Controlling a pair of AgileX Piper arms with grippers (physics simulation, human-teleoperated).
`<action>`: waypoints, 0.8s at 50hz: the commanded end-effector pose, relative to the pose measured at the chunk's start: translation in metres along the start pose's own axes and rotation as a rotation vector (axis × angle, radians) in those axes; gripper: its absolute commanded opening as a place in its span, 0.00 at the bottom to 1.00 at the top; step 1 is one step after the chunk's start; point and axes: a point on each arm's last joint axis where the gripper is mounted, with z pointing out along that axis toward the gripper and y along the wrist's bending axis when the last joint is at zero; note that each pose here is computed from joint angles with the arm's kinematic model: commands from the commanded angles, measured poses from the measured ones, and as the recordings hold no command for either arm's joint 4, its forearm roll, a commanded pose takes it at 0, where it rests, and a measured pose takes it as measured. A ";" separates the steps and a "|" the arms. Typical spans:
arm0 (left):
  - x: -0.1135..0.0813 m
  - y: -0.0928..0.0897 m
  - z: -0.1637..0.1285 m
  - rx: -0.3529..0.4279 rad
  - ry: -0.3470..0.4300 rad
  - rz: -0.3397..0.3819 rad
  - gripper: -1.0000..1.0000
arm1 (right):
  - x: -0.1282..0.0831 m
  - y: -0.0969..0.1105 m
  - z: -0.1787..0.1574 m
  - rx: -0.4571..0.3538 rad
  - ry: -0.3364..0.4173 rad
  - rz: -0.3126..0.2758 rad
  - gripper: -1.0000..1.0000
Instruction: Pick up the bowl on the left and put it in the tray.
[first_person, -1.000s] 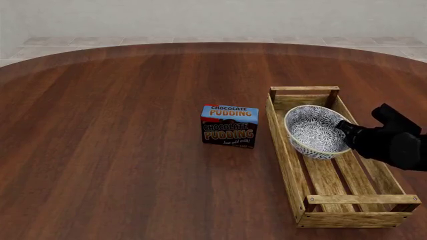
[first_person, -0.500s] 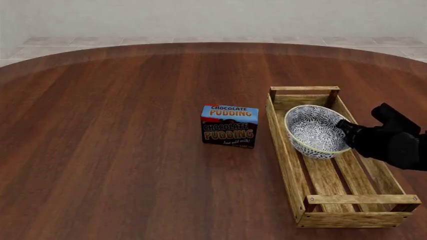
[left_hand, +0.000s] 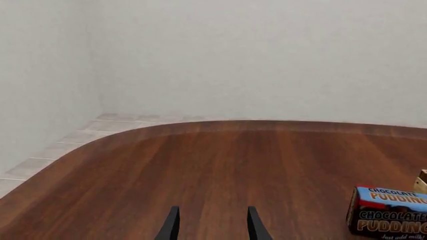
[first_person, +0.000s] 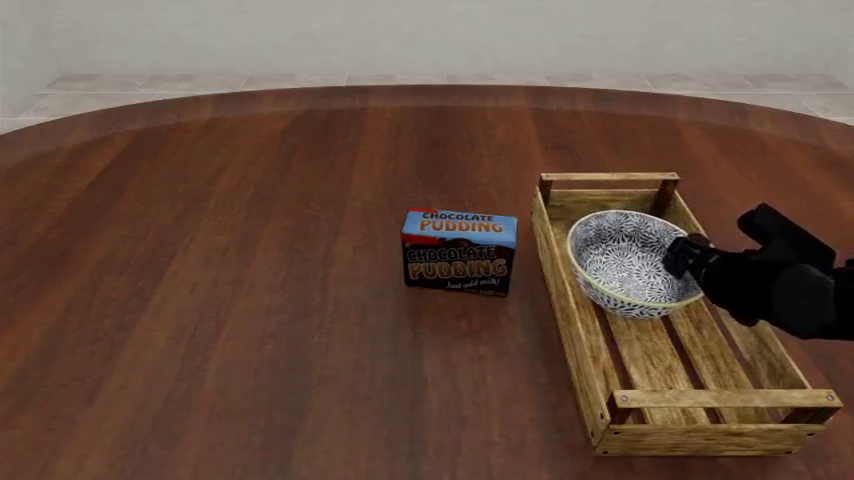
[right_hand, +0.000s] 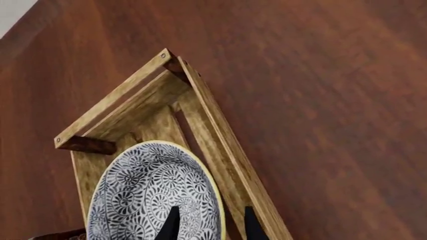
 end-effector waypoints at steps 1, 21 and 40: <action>-0.001 0.000 0.000 0.000 0.000 -0.001 1.00 | 0.003 -0.005 0.002 0.022 0.016 0.021 1.00; -0.002 0.000 0.000 0.000 -0.002 0.000 1.00 | 0.003 -0.002 0.000 0.020 0.024 0.032 1.00; -0.001 0.000 0.000 0.002 0.001 -0.001 1.00 | 0.002 0.003 -0.010 0.009 0.024 0.047 1.00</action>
